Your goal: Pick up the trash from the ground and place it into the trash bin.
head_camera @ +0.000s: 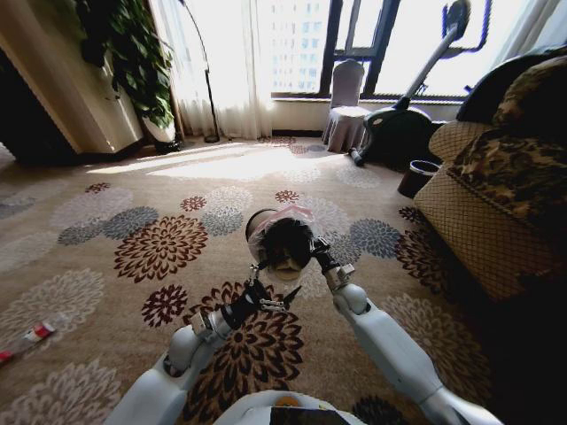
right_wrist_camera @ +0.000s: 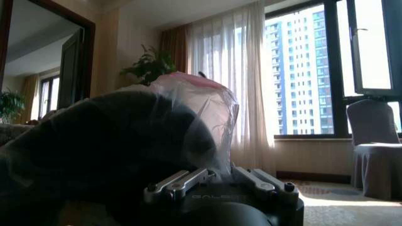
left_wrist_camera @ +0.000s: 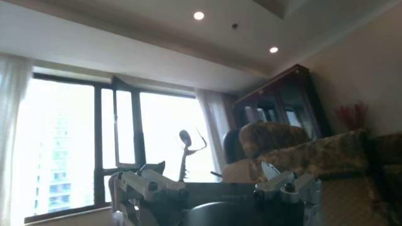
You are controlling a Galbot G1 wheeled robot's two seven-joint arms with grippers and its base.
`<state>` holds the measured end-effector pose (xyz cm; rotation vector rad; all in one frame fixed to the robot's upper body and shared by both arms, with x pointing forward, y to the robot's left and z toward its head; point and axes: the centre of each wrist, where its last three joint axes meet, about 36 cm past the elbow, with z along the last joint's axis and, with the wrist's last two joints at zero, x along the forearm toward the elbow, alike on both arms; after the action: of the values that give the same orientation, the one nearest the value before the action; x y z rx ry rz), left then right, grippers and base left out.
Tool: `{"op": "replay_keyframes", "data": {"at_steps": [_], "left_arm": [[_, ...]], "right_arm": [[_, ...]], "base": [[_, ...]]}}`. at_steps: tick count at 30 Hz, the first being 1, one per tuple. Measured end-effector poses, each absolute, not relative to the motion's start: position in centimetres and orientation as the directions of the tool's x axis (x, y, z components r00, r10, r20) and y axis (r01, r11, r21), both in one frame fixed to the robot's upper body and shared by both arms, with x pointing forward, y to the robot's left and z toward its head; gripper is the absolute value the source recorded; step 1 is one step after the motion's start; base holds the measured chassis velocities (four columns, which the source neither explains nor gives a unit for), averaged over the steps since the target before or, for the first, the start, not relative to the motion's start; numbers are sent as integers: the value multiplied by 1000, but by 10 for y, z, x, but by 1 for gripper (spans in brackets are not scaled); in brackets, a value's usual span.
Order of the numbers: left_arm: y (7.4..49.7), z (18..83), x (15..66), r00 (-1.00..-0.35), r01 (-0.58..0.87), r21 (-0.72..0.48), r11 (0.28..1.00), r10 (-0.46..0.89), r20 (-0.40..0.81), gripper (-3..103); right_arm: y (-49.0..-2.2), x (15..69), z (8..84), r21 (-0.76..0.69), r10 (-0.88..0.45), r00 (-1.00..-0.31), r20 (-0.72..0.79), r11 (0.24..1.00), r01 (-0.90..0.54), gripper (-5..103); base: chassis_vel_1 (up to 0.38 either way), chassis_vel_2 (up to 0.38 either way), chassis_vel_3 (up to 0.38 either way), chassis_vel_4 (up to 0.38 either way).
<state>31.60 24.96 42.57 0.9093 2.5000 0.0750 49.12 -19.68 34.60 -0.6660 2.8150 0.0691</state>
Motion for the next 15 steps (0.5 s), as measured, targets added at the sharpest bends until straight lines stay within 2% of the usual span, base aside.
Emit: {"op": "replay_keyframes", "data": {"at_steps": [2,3,5,7,8,10,13,15], "left_arm": [[258,434,307,-790,376,145,915,398,-467,100],[258,434,307,-790,376,145,915,398,-467,100],[278,438,306,-875,118,79,990,141,-463,100],[303,430,309,-908,-74,50,996,-47,-417,100],[303,430,309,-908,-74,50,996,-47,-417,100],[339,413,313,-915,-224,30,974,-199,-351,100],[362,397,314,-912,-284,33,958,-259,-319,100],[389,372,310,-909,-352,25,936,-336,-249,100]], "right_arm": [[-198,484,345,2,-427,-870,-244,897,-441,0],[-198,484,345,2,-427,-870,-244,897,-441,0],[-198,472,347,17,-425,-871,-245,897,-442,0],[-198,459,352,26,-431,-869,-243,893,-450,0],[-198,459,352,26,-431,-869,-243,893,-450,0],[-199,441,359,35,-439,-864,-244,887,-461,0],[-201,430,362,38,-444,-862,-246,884,-466,0],[-206,416,363,40,-444,-863,-241,884,-466,0]], "base": [[0,0,0,0],[0,0,0,0],[0,0,0,0],[0,0,0,0],[0,0,0,0],[0,0,0,0],[17,16,-27,-36],[61,45,-60,-78]]}}
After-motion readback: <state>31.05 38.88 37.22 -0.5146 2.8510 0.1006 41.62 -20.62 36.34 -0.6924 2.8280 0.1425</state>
